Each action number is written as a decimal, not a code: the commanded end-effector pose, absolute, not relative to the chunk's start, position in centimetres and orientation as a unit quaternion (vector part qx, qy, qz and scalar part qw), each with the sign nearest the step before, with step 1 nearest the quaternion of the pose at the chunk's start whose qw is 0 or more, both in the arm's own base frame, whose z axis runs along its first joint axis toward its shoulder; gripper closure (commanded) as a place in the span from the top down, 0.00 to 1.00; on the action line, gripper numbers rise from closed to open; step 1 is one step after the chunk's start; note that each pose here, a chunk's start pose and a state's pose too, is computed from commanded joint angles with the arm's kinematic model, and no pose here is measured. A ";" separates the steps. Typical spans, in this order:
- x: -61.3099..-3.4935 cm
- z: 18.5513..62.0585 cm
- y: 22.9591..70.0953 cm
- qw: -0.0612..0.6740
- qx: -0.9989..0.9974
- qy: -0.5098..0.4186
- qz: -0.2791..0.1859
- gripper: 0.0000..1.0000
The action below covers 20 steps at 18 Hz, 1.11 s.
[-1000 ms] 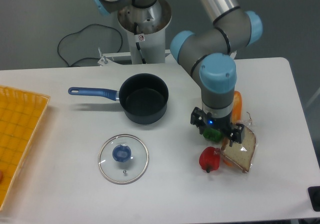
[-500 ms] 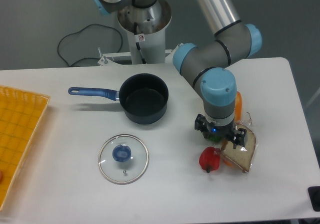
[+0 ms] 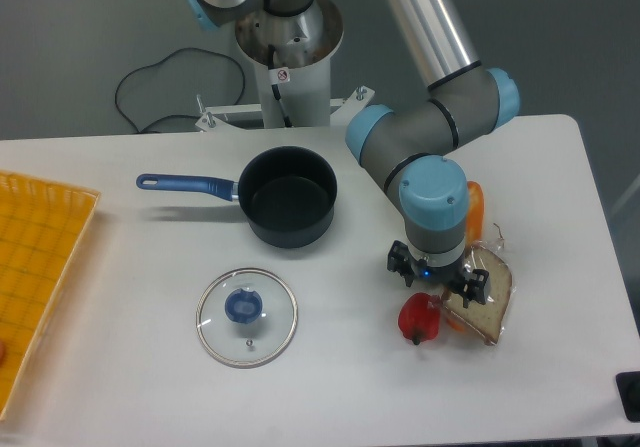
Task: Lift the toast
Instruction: 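Lower the open gripper down onto the bagged toast slice, then close the gripper on the edge of the bagged toast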
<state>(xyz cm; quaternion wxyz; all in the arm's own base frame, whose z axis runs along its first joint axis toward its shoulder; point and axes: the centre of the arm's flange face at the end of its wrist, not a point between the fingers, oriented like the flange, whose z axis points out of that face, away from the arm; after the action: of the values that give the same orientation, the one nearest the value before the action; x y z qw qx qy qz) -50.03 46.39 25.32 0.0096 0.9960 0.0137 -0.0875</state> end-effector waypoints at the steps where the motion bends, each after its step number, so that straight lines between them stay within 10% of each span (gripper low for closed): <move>1: -50.3 25.1 46.2 0.010 0.996 0.015 -0.088 1.00; 20: -51.0 23.0 46.1 0.029 0.995 0.017 -0.098 0.93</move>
<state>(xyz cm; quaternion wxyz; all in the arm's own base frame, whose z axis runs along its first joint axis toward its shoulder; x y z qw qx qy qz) -50.97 46.11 23.05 0.0286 0.9946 0.0174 -0.0978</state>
